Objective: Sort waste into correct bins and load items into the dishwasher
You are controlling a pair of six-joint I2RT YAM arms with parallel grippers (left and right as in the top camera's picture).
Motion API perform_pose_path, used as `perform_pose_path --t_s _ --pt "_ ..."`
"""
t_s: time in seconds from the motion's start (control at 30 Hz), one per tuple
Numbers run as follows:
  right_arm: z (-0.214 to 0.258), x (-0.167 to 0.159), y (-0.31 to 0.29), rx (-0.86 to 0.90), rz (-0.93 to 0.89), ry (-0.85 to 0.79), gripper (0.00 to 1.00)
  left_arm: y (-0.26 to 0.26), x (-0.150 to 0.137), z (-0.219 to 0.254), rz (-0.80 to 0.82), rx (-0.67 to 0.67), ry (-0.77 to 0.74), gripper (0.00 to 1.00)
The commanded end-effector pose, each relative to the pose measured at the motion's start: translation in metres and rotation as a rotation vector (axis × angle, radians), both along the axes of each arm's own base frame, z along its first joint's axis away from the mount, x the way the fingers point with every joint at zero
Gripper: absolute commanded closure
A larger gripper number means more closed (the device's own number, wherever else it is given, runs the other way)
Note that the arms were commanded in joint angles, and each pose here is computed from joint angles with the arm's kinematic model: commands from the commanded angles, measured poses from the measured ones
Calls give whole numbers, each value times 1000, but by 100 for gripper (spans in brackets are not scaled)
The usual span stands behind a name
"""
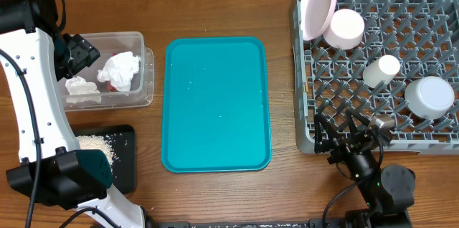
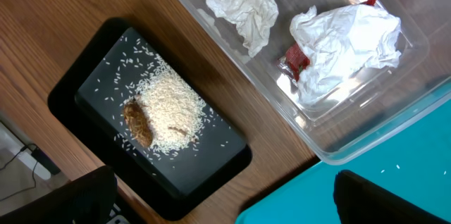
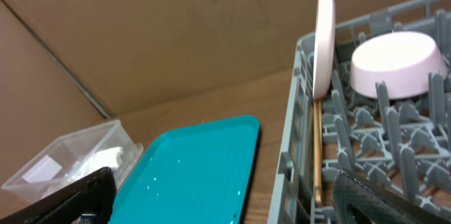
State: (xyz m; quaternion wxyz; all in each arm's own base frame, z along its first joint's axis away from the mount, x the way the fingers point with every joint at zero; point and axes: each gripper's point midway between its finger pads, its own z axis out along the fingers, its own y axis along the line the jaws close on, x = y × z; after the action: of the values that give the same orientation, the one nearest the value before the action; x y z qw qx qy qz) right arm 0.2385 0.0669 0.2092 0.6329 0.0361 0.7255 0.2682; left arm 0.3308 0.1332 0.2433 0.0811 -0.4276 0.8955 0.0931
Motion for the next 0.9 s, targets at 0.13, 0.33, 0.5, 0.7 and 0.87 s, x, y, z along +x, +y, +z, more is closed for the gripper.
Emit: perform_pose_path --t_s 0.13,0.33,0.5,0.7,0.87 --pt "10 -5 -15 10 -54 -106 0 -1 -1 10 -13 8 -27 0" --pt "17 -5 -33 7 -132 -138 0 -1 -1 10 -13 8 -27 0" --pt "13 -1 -42 4 -168 -153 0 -1 -1 10 -13 8 -27 0" --pt "3 3 -46 3 -187 -211 0 -1 -1 10 -13 8 -27 0" --pt "5 4 -58 6 -259 -218 0 -1 -1 10 -13 8 -27 0"
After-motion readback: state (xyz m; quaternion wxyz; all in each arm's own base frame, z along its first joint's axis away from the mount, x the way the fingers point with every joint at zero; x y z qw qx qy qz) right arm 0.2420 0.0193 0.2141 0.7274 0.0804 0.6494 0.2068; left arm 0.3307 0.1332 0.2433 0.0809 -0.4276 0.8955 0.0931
